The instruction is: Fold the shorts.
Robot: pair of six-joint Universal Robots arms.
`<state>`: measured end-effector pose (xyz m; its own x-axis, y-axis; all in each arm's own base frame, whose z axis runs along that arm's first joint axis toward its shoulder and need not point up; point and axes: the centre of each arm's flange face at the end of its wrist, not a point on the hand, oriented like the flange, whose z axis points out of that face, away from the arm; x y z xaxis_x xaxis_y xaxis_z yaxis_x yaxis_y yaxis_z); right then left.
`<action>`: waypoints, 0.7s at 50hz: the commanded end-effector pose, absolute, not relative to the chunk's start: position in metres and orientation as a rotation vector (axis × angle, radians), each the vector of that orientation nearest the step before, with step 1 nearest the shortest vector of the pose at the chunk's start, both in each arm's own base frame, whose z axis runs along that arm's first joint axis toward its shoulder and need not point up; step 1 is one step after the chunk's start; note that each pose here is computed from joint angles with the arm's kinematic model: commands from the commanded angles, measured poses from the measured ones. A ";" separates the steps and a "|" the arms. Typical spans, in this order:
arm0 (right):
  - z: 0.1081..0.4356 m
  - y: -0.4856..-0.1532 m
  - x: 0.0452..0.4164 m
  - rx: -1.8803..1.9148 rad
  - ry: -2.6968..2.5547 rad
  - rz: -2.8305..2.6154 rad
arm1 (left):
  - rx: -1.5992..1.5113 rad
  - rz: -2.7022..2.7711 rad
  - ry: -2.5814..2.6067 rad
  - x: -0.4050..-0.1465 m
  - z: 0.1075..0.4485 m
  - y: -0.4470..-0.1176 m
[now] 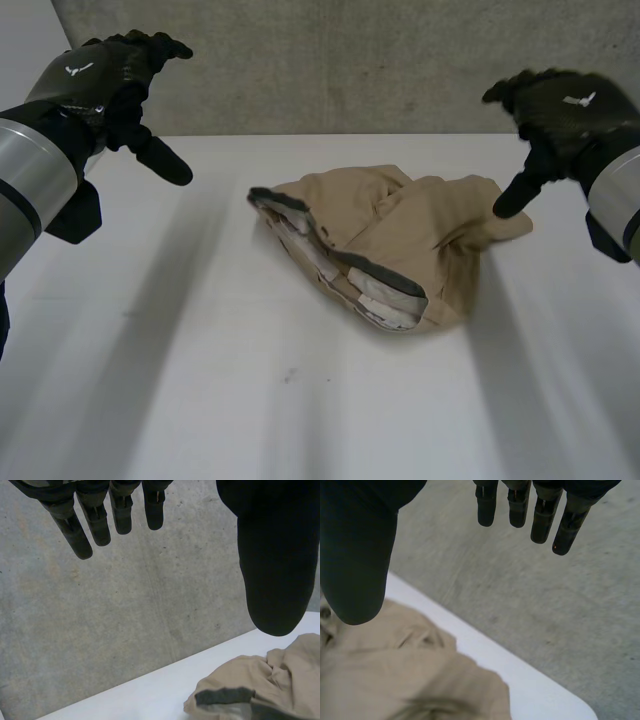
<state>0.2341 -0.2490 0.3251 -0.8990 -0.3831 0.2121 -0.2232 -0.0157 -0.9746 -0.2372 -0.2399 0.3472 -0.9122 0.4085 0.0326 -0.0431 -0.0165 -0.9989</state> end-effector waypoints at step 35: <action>0.195 -0.240 0.218 -0.912 2.353 -1.681 | -0.758 1.709 -2.045 -0.364 0.192 -0.208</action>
